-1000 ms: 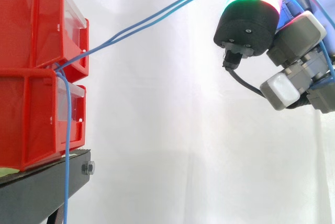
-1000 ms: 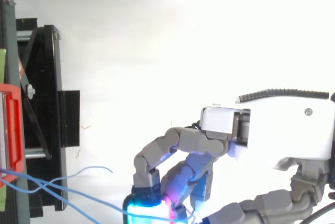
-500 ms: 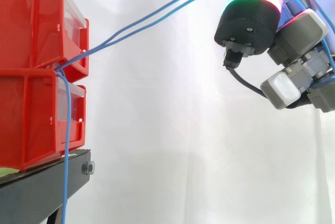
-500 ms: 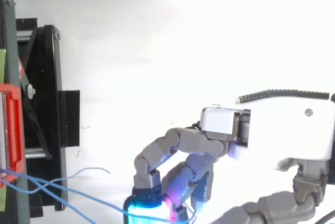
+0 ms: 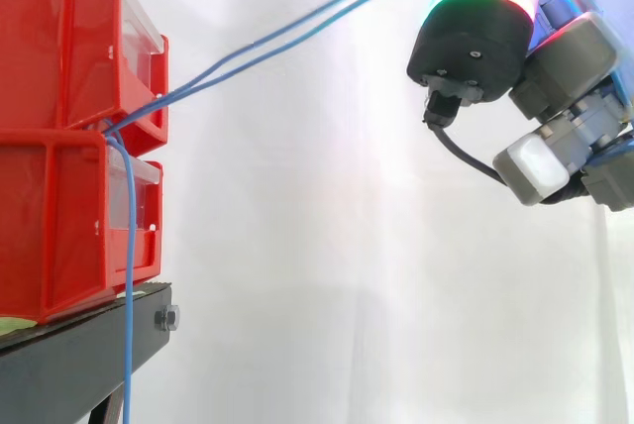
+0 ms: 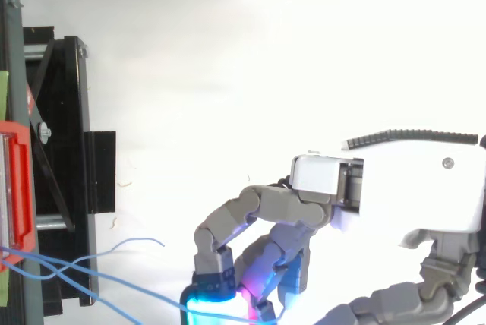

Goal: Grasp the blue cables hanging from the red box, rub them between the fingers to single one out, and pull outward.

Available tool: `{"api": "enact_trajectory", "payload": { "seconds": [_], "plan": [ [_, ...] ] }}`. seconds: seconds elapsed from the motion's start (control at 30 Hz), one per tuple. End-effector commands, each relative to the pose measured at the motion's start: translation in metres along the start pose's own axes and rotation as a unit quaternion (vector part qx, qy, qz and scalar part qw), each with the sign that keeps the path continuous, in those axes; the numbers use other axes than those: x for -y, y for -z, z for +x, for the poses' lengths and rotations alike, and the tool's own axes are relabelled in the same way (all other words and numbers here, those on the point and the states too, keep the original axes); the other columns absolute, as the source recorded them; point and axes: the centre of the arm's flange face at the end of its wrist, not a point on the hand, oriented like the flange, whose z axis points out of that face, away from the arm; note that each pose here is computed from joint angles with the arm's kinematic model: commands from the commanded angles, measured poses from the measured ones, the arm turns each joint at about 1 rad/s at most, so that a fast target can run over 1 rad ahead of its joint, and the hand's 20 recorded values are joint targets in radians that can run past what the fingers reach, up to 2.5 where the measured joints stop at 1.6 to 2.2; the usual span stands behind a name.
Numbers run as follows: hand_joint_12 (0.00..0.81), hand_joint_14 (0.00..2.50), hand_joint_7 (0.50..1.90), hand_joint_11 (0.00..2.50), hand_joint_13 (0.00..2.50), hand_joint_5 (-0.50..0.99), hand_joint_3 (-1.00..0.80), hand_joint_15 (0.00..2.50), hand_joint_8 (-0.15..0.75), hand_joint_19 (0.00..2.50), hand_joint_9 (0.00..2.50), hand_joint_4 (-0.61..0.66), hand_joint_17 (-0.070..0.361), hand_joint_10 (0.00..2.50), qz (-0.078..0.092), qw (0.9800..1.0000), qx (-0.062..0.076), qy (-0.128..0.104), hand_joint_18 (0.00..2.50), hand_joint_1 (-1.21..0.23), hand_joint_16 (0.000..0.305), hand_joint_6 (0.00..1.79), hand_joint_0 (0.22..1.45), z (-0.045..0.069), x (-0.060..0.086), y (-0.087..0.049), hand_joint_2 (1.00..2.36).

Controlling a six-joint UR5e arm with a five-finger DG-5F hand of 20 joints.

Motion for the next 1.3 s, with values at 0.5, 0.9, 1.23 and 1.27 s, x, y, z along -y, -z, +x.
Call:
{"api": "enact_trajectory", "payload": {
  "seconds": [0.5,0.9,1.23,1.27],
  "plan": [
    [0.457,0.02,1.21,0.96,0.85,-0.13,-0.45,0.50,0.424,0.58,1.11,0.20,0.134,0.02,0.000,1.0000,0.000,0.003,1.08,-0.45,0.059,0.87,0.61,0.0004,-0.0004,0.0000,1.00],
    [0.446,0.02,1.07,1.03,0.82,-0.18,-0.50,0.49,0.408,0.51,0.99,0.26,0.133,0.02,-0.004,1.0000,-0.002,0.003,1.09,-0.91,0.059,0.92,0.61,0.0030,-0.0040,-0.0002,1.00],
    [0.480,0.02,1.03,0.93,0.88,-0.13,-0.50,0.49,0.448,0.56,1.13,0.26,0.147,0.01,-0.004,1.0000,0.001,0.002,1.13,-0.45,0.065,0.80,0.50,0.0005,-0.0041,-0.0005,1.00],
    [0.470,0.01,1.05,0.92,0.89,-0.11,-0.50,0.49,0.431,0.59,1.16,0.25,0.141,0.02,-0.004,1.0000,0.002,0.003,1.11,-0.41,0.063,0.75,0.53,-0.0005,-0.0041,-0.0006,1.00]
  ]
}}
